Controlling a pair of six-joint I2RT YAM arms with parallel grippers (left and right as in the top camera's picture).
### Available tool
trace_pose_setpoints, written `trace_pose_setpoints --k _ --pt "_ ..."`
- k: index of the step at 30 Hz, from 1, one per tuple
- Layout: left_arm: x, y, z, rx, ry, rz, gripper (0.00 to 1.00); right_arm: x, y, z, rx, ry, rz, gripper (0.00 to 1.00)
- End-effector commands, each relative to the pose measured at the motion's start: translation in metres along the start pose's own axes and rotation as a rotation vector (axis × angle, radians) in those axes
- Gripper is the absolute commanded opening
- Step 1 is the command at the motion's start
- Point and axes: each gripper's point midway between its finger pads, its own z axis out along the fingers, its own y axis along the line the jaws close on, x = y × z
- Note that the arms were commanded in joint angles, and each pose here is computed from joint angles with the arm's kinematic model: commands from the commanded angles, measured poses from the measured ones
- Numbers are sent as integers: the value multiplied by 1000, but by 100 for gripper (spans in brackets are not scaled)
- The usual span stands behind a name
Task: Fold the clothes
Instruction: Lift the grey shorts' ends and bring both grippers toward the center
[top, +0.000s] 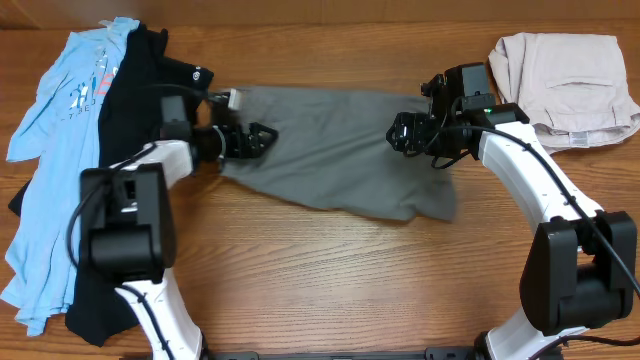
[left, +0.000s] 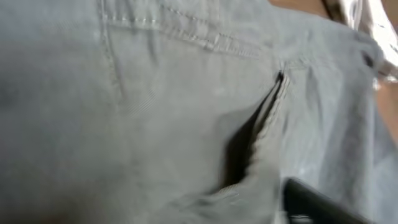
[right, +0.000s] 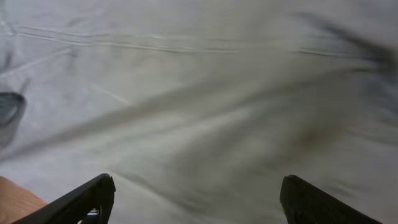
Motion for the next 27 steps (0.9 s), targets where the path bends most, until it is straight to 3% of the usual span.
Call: trace_pose_setpoints --k 1,2,9,14,21,24,27 --pt "122 29 39 -69 273 -266 17 3 0 1 -9 9 9 89" --pt "119 31 38 -72 266 -282 4 3 -1 1 -9 10 9 88" --pt "92 37 15 -57 211 -409 4 3 0 1 -10 8 8 83" --pt "63 27 -24 -65 157 -370 4 1 2 1 -24 1 5 82" --pt "24 -2 -111 -291 74 -292 4 4 15 0 -99 21 9 80" --pt "11 -16 -135 -350 34 -255 4 7 20 0 -126 35 12 65" --pt "1 -27 -158 -419 -1 -225 4 13 24 -1 -154 61 24 27"
